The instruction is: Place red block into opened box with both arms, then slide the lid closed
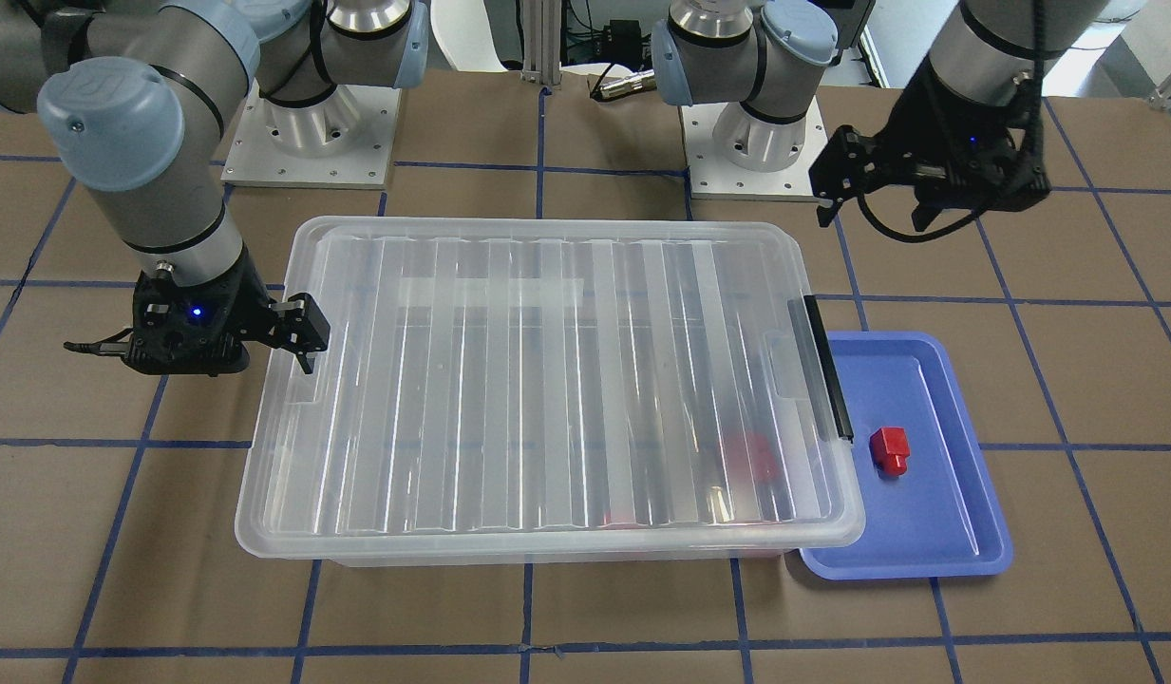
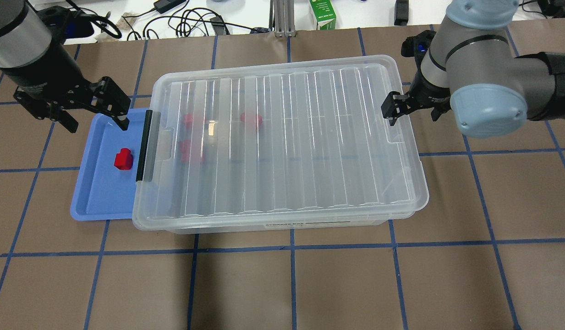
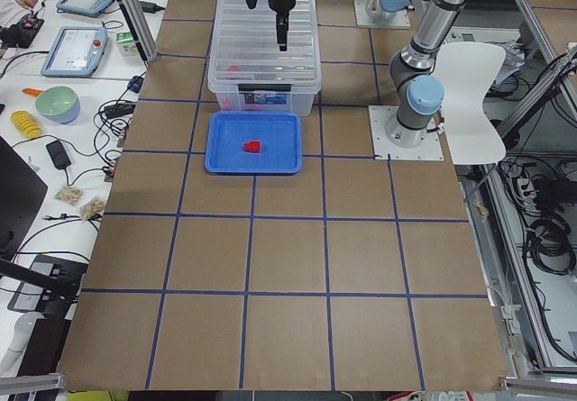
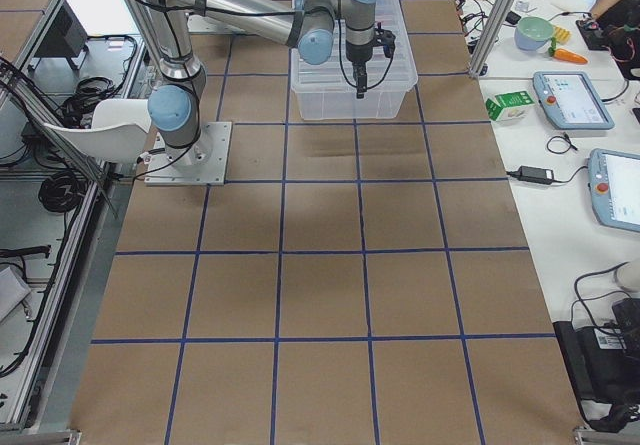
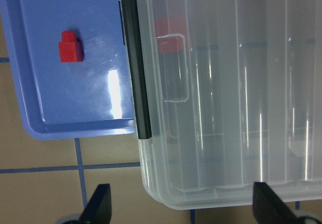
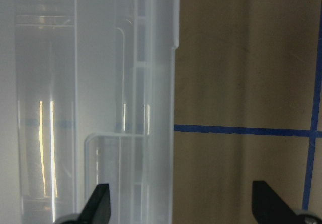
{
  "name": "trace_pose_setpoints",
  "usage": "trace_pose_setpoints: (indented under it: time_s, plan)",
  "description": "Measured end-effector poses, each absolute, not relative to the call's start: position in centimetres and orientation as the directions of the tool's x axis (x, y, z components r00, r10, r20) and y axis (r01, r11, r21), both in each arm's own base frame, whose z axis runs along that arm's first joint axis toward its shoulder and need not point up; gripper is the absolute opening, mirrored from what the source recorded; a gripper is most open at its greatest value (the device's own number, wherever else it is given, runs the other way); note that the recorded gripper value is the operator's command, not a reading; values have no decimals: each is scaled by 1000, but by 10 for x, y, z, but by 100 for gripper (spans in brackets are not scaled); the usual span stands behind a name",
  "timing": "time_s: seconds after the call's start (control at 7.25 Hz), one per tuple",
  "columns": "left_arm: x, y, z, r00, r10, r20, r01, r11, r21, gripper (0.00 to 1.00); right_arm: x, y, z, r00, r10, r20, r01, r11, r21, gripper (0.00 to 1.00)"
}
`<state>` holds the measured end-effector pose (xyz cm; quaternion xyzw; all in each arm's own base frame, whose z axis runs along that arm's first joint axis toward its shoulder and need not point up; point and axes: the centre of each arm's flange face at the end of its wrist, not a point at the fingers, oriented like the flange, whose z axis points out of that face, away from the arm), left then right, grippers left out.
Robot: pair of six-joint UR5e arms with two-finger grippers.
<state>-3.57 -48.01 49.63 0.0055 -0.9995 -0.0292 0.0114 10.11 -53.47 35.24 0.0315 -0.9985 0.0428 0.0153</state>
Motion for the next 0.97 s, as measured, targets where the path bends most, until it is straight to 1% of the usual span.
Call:
trace_pose_setpoints:
  time_s: [0.41,0.97]
  plan:
    - [28,-497,478,-1000,4,29,5,998,59,100,73,-543,347,-998,-54,38,-57,995,-83,100]
    - [96,-536,414,-989,141,43,143,989,42,100,10,-547,347,-997,-66,47,-70,995,-77,100]
